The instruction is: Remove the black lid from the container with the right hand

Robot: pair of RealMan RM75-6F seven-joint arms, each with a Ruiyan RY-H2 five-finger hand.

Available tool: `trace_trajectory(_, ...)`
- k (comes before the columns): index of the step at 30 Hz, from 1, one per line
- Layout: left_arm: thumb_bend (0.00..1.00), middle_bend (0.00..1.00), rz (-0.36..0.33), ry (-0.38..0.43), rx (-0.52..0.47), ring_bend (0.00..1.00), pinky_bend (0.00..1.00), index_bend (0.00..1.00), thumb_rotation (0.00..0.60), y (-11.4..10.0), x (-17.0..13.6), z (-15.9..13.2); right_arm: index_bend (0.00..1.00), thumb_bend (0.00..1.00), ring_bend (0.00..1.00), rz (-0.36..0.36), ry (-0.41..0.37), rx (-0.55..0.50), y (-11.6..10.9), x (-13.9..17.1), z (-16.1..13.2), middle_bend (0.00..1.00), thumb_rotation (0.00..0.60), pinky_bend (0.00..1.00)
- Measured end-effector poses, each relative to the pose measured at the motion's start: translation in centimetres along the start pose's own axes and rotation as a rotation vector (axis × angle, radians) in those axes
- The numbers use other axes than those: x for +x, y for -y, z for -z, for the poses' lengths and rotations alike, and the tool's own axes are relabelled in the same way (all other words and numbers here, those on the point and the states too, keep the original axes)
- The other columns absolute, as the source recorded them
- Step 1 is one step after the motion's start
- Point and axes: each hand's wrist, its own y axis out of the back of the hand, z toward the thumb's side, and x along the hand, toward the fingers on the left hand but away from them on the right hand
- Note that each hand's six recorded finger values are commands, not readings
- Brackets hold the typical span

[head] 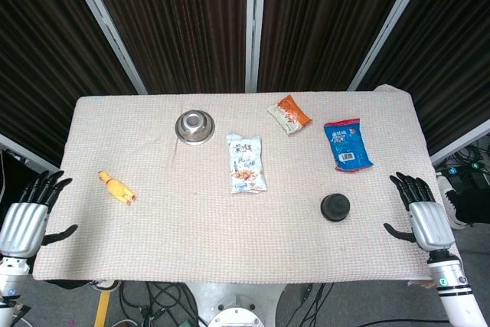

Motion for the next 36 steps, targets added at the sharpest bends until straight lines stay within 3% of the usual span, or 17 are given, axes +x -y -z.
trace_trajectory(12, 0.09, 0.07, 0.000, 0.002, 0.001, 0.00, 0.13, 0.15, 0.600, 0.0, 0.1, -0.1, 0.00, 0.08, 0.00, -0.022, 0.010, -0.004, 0.5, 0.0, 0.3, 0.04, 0.600, 0.00)
trace_trajectory(22, 0.09, 0.07, 0.013, 0.005, 0.007, 0.00, 0.13, 0.15, 0.600, 0.1, 0.0, -0.2, 0.00, 0.08, 0.00, -0.099, 0.002, -0.031, 3.4, -0.6, -0.2, 0.05, 0.600, 0.00)
trace_trajectory(29, 0.09, 0.07, 0.019, 0.008, 0.005, 0.00, 0.13, 0.15, 0.600, 0.5, -0.2, -0.2, 0.00, 0.08, 0.00, -0.143, -0.019, -0.125, 4.9, -1.8, -0.9, 0.05, 0.600, 0.00)
trace_trajectory(36, 0.09, 0.07, 0.041, -0.003, 0.003, 0.00, 0.13, 0.15, 0.600, 1.0, -0.2, 0.3, 0.00, 0.08, 0.00, -0.195, -0.032, -0.122, 6.8, -3.6, -1.5, 0.06, 0.600, 0.00)
